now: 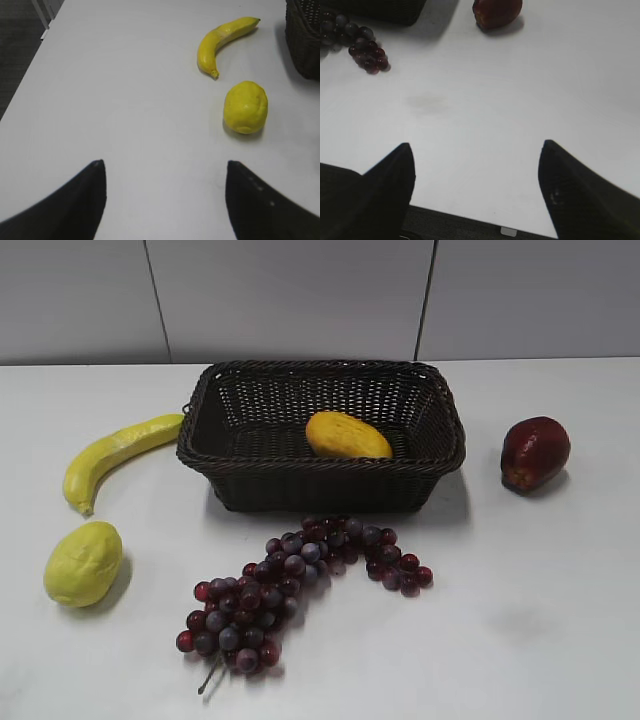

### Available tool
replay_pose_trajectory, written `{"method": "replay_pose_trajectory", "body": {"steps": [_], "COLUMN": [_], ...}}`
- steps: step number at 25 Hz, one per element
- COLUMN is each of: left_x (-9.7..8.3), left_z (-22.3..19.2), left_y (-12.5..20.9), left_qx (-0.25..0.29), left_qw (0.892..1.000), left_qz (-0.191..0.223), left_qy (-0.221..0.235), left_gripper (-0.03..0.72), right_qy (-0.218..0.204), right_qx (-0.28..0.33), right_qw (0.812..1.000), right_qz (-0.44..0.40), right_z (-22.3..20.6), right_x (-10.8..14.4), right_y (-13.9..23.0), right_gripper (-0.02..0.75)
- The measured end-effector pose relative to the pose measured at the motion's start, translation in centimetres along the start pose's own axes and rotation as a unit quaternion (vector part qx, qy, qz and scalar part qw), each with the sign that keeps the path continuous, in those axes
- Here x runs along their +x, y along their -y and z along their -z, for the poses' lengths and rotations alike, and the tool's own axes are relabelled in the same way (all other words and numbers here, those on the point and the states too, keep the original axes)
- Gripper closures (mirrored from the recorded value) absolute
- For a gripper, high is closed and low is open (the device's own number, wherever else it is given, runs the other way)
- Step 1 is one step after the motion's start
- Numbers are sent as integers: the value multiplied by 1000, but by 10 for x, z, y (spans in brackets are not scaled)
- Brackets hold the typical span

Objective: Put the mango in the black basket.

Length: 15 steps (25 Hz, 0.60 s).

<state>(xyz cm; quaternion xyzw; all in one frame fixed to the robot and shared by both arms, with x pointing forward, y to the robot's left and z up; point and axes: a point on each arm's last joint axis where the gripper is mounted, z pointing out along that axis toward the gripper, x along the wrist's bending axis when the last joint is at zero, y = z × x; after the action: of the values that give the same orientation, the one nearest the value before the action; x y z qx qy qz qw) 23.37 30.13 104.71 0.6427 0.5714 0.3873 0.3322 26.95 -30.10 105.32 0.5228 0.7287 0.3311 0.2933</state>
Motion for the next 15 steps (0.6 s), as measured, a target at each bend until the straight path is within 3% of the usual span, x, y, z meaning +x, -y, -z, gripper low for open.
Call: {"method": "replay_pose_trajectory", "body": {"steps": [8,15], "left_x": [0,0], "left_z": [0,0], "left_y": [0,0], "left_qx": [0,0], "left_qw": [1000,1000], "left_qz": [0,0], "left_qy": [0,0], "left_gripper": [133,133], "right_qy": [2,49], "right_qx": [-14,-67], "right_qw": [1000,995], "right_qz": [-5,-48], "right_z": [4,20], "right_x": [-1,-4], "right_y": [2,13], "right_gripper": [148,148]}}
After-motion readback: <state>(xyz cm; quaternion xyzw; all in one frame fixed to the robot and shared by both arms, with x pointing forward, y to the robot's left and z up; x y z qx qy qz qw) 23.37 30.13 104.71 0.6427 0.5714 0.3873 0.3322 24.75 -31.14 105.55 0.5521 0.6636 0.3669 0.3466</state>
